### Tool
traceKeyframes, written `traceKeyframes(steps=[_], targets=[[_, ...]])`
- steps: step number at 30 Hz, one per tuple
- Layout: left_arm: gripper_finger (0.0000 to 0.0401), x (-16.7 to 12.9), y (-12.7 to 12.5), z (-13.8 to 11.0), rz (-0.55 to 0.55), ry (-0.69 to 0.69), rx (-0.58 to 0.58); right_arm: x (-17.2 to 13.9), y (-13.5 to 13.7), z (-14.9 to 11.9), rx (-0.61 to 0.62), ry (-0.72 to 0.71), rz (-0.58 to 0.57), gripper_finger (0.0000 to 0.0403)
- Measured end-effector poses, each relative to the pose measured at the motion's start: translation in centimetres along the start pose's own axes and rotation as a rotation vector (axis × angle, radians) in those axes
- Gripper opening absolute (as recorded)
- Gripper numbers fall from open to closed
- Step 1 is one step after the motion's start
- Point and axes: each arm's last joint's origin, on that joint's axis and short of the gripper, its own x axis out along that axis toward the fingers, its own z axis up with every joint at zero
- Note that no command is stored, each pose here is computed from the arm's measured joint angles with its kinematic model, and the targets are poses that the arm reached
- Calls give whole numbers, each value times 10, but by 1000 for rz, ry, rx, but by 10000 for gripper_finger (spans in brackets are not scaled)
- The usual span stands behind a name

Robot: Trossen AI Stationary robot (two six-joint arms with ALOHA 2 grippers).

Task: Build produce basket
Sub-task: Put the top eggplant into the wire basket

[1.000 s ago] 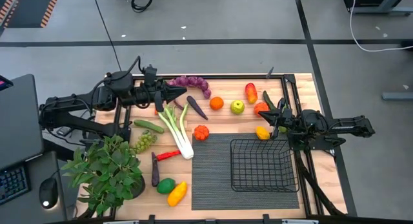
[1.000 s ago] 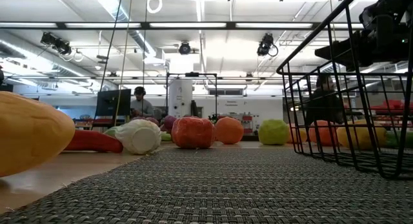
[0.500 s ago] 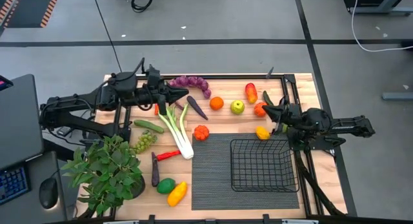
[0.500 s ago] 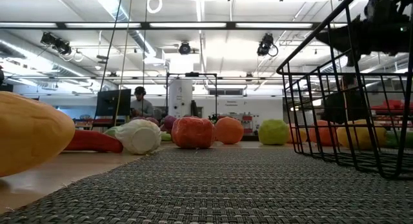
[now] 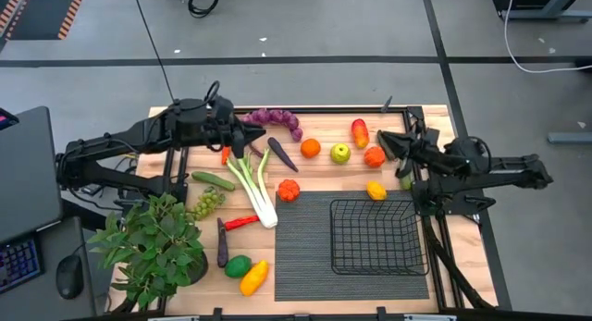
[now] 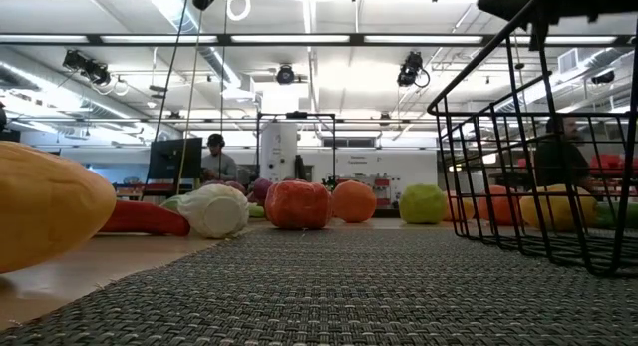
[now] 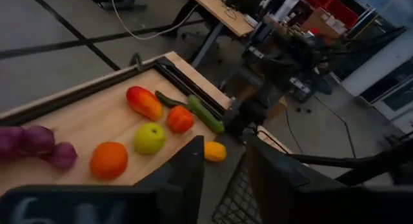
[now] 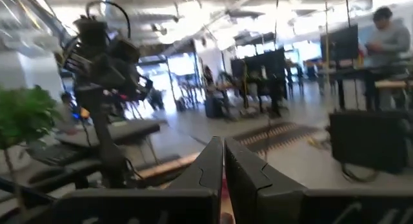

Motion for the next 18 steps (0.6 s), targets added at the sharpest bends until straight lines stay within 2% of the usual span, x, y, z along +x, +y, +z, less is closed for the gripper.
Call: traceKeyframes(steps=[4, 8, 14, 18], targets=[[158, 0, 5, 1, 31, 9, 42, 24, 11, 23, -36, 104, -35, 23], [193, 8, 12, -7, 87, 90, 66, 52, 21, 40, -67, 193, -74, 23], [240, 19, 15, -18, 105, 194, 74, 87, 21, 49, 54, 368, -194, 23], [255, 21, 12, -17, 81, 179, 52, 109, 21, 53, 113, 427, -144, 23]])
